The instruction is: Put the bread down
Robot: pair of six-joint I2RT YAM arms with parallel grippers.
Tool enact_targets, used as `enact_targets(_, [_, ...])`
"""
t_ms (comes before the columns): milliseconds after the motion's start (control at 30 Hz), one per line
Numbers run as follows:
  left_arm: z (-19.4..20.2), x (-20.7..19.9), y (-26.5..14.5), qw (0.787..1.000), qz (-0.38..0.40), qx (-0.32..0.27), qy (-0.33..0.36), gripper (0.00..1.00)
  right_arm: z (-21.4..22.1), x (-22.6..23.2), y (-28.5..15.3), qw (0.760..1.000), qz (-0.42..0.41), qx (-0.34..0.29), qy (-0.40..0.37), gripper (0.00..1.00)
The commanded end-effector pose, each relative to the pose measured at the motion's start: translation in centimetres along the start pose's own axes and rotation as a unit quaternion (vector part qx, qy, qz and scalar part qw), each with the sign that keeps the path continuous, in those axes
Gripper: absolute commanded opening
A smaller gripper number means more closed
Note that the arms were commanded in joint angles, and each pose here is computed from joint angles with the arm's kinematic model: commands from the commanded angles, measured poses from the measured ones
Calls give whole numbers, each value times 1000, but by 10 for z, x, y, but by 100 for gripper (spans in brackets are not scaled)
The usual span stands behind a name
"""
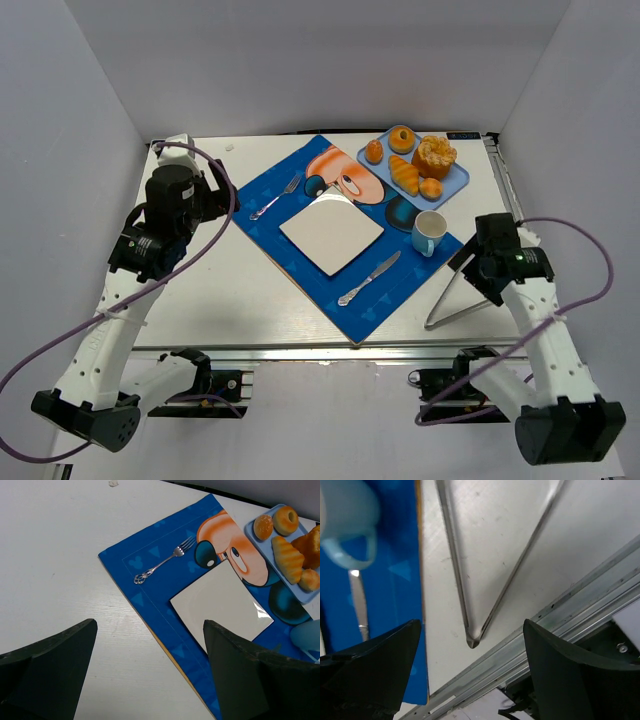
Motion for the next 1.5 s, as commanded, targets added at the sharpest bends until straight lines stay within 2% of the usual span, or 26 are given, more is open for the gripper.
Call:
enact_targets(0, [-5, 1, -7, 1000, 0, -16, -5, 98, 14, 7, 29, 997, -21, 51, 57, 89])
enact_targets(33, [-5, 2, -7, 1000, -1, -16, -3, 98, 24, 1, 40, 996, -8, 66, 61, 89])
enact_targets(133, [-7, 4, -8, 1000, -9, -19, 4, 98, 25, 8, 60, 995, -36, 67, 66, 89])
enact_targets(233, [-6, 9, -9, 999, -22, -17, 16, 98, 31, 8, 78, 996, -25, 80, 38, 89])
enact_targets(433, [-3, 9, -4, 999, -29, -11, 23, 98, 41, 5, 95, 994, -8, 101, 34, 89])
enact_targets(900, [7, 9, 4, 999, -34, 6, 29, 98, 41, -6, 85, 993, 35, 108, 38, 89])
enact_targets(1467, [11, 11, 6, 999, -38, 14, 36, 98, 56, -8, 116, 990, 52, 120, 45, 89])
Point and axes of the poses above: each gripper's point midway between its finger pads, its own y axis out along the fingers, its own x axis along the line the jaws close on, z = x × y, the point moved 5 cm from there along -y, back along the fingers, and after that the axes turned 6 degrees about y, right-handed, at the moved point
